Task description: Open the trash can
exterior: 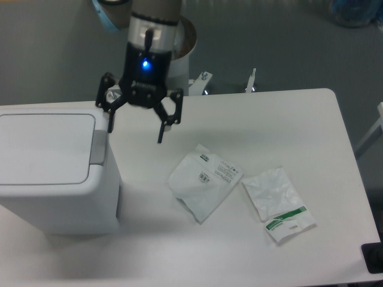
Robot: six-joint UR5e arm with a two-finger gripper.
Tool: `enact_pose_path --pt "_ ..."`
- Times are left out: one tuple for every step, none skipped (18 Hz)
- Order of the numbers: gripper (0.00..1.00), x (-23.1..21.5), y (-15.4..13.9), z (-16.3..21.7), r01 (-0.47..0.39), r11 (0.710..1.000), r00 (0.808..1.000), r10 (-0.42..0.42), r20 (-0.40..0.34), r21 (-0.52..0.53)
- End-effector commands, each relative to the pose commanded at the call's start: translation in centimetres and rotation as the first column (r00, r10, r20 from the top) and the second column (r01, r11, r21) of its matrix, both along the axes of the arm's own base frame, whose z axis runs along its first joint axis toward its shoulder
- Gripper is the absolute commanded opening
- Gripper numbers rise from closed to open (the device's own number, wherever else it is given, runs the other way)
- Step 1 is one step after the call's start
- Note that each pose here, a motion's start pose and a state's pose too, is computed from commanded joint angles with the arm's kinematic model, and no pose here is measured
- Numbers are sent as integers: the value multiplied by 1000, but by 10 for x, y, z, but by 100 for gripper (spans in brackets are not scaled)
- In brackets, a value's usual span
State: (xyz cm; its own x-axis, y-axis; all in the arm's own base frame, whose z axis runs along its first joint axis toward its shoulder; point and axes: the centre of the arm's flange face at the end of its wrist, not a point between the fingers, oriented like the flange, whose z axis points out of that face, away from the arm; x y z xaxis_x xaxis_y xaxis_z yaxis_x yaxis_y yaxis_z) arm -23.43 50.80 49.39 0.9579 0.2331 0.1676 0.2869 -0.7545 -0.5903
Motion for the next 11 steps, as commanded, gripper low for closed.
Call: enact_pose_path --pt "100 1 1 -2 3 1000 1000 -3 2 -2" --pt "100 1 2 -2 4 1000 1000 -4 3 -1" --pt "100 1 2 -2 4 1000 1000 -4 3 -1" --pt "100 1 2 -2 4 1000 1000 -4 3 -1" --pt "100 1 2 -3 4 1000 1000 -4 5 -4" --pt "100 1 2 -3 4 1000 1000 -4 5 -4" --pt "100 1 2 -4 4 1000 1000 -4 6 -5" --pt "100 1 2 -6 4 1000 1000 -4 8 -7" --pt "100 -1 4 -8 5 1000 1000 -5 10 -10" --pt "100 0 4 -9 8 1000 1000 -8 10 -10" --pt "100 -1 5 -10 8 1000 1000 -8 11 -11"
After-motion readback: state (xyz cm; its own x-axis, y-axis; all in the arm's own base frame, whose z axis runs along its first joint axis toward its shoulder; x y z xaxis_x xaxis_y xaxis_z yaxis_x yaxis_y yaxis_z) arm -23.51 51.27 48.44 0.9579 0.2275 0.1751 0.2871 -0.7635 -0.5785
